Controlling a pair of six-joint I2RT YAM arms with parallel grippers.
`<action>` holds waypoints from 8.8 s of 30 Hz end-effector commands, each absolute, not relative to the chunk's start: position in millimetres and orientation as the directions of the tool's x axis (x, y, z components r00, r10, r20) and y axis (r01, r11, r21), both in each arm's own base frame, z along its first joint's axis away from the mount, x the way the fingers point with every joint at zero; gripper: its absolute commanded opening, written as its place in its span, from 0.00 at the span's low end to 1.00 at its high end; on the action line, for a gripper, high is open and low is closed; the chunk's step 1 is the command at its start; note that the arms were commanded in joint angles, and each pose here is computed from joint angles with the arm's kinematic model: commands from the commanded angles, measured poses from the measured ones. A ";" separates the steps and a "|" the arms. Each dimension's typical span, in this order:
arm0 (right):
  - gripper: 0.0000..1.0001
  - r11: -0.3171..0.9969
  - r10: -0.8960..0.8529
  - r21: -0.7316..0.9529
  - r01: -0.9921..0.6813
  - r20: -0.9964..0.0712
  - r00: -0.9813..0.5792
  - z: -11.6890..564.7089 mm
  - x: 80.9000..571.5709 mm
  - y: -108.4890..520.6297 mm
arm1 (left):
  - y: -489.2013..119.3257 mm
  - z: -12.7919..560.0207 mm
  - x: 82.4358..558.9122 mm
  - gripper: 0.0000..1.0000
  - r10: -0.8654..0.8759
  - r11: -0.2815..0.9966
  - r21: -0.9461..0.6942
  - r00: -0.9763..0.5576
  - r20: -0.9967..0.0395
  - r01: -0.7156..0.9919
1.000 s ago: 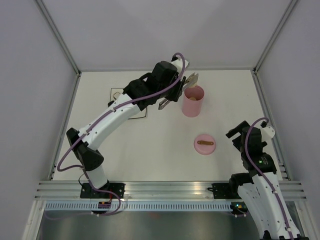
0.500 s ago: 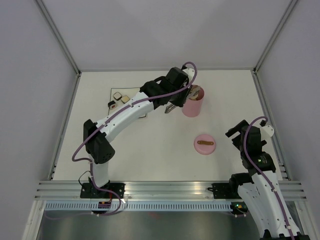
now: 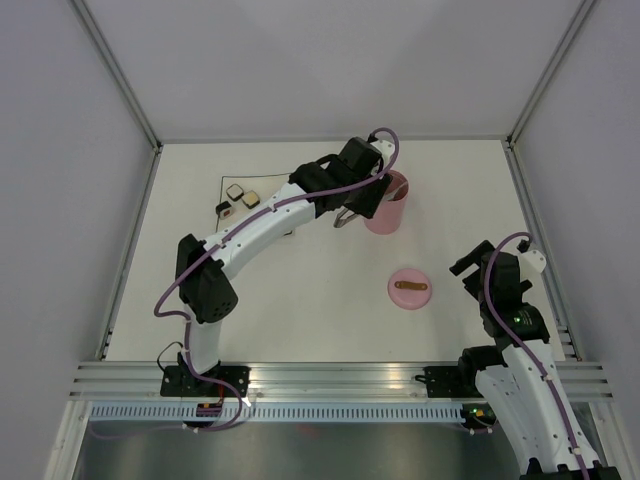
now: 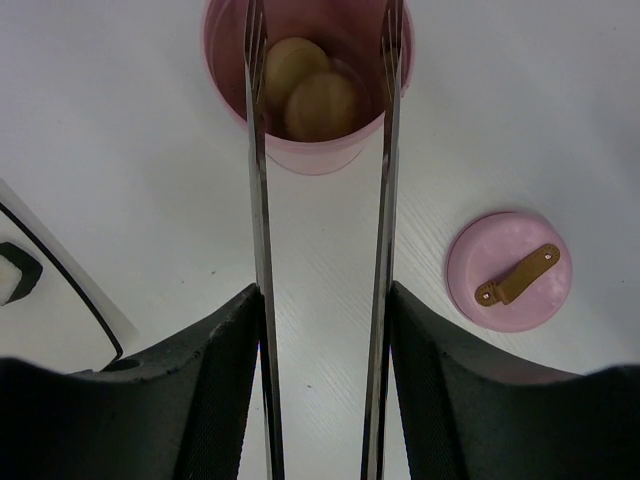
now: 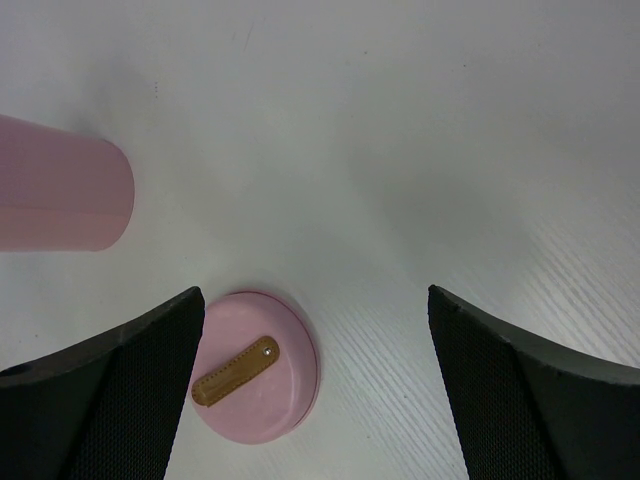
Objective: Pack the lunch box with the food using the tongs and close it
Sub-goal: Place the fake food in the packing box, then pick up the fake food from the plate, then place the fake food in the packing box, then pick up the fake food from the plate, then place the fake food in the packing box.
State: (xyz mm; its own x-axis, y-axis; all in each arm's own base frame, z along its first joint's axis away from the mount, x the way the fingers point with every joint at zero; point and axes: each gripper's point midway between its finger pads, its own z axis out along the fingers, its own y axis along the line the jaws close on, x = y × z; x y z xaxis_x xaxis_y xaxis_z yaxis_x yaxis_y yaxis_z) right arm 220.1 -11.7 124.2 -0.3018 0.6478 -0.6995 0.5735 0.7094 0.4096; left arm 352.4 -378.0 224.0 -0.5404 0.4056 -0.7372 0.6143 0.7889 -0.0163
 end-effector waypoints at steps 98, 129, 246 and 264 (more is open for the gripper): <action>0.98 0.679 0.685 0.370 0.634 -0.631 -0.364 90.5 246.9 -6.9 | -216.3 290.1 401.2 0.27 -0.003 0.968 -0.147 -0.576 -0.818 0.204; 0.98 0.673 0.690 0.389 0.629 -0.636 -0.345 93.3 233.1 -9.4 | -374.8 267.7 334.1 0.29 0.262 0.819 -0.102 -0.527 -0.808 0.564; 0.98 0.674 0.718 0.423 0.606 -0.567 -0.404 68.8 264.8 8.5 | -154.2 313.7 353.5 0.33 -0.043 0.987 -0.115 -0.494 -0.869 0.117; 0.98 0.716 0.628 0.369 0.593 -0.711 -0.316 105.6 237.0 -20.6 | -387.7 312.7 344.5 0.36 0.152 0.762 -0.191 -0.457 -0.877 0.619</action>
State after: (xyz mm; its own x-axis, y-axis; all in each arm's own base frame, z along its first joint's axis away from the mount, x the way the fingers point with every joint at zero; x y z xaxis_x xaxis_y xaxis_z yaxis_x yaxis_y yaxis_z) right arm 240.9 -8.1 97.3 -0.3334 0.6615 -0.6718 0.5712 0.7086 0.4143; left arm 345.5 -368.8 277.1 -0.5401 0.1744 -0.8233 0.5499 0.8137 -0.1884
